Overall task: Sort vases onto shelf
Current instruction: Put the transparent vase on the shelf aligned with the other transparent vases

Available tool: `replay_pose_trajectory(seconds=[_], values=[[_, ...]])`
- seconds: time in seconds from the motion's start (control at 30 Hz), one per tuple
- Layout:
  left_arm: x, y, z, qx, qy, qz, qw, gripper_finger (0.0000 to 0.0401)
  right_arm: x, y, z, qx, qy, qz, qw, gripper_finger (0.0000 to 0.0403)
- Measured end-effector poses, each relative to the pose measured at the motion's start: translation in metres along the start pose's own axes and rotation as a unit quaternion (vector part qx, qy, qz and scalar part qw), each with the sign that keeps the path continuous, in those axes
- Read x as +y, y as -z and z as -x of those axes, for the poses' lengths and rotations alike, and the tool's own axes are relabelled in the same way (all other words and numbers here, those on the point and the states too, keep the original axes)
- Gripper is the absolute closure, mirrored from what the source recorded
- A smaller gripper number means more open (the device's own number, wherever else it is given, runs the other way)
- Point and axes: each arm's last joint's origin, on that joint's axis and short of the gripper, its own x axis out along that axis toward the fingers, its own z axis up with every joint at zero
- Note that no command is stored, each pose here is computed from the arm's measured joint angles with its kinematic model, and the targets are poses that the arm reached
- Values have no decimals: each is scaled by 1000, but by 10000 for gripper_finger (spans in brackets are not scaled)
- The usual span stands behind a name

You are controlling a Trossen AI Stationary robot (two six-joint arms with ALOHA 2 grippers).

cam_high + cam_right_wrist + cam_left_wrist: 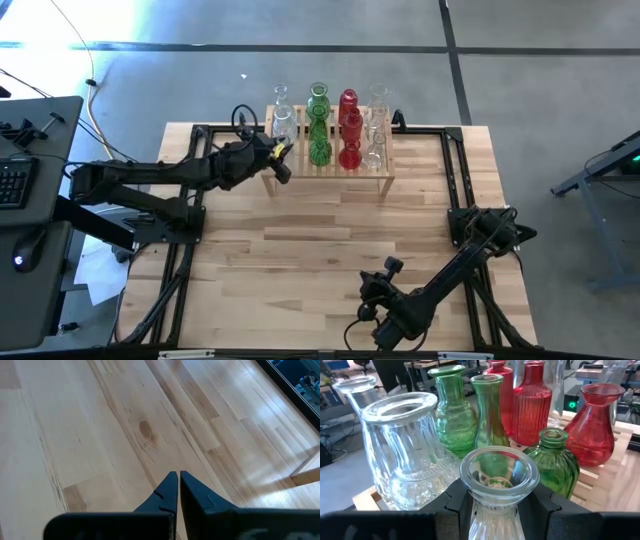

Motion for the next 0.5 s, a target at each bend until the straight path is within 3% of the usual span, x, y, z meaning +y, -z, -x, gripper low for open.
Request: replay_pose_trajectory(seconds=[0.5], values=[[3, -2, -2, -5, 11, 10, 1000, 220, 0, 0, 0, 0, 0, 0, 1000, 401]])
